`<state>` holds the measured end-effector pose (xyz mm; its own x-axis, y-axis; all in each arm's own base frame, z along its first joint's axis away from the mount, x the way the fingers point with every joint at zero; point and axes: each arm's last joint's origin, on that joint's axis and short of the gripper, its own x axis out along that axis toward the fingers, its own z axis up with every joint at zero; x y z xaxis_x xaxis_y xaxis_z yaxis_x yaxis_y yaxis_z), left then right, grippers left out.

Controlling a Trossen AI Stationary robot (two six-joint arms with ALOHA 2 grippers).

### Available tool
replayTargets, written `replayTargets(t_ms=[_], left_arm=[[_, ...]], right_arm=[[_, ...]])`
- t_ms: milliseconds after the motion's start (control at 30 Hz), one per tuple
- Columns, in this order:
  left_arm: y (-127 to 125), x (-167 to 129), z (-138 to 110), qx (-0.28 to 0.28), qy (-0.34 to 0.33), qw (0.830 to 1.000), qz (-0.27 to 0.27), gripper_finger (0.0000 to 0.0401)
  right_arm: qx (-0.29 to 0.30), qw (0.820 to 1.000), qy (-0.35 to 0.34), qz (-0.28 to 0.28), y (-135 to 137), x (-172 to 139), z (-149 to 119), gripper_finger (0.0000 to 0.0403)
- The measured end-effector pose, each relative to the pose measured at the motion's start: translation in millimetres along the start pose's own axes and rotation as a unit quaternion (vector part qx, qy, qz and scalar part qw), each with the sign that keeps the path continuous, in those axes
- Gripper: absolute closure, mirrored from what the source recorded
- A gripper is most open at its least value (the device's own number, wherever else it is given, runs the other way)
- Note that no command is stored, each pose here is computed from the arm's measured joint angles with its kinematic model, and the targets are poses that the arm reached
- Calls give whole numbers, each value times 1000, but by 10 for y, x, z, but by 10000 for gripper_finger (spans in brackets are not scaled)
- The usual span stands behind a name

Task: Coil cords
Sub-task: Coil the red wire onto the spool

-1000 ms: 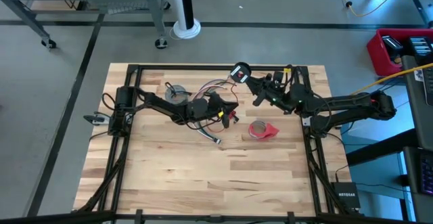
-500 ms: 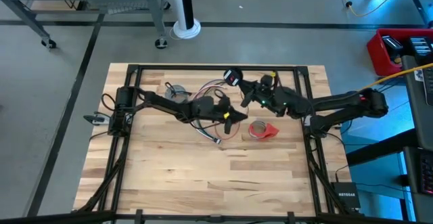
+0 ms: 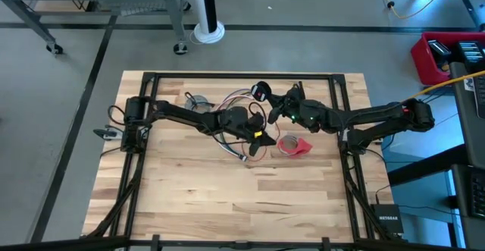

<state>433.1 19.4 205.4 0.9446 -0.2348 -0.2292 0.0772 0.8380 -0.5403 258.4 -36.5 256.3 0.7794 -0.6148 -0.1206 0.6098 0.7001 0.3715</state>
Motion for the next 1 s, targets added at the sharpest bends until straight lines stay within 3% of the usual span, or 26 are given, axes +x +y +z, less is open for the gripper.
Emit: replayTargets(t_ms=[500,733,1000], left_arm=[[-149,-290,123,45,65,995,65,400],[-285,-470,271,78,60,992,73,400],[-312,-619,286,87,86,983,134,400]], right_arm=[[-23,999,35,-12,-35,-6,-71,401],[-42,997,66,-26,-73,-14,-135,401],[-53,994,95,-18,-87,-22,-179,401]])
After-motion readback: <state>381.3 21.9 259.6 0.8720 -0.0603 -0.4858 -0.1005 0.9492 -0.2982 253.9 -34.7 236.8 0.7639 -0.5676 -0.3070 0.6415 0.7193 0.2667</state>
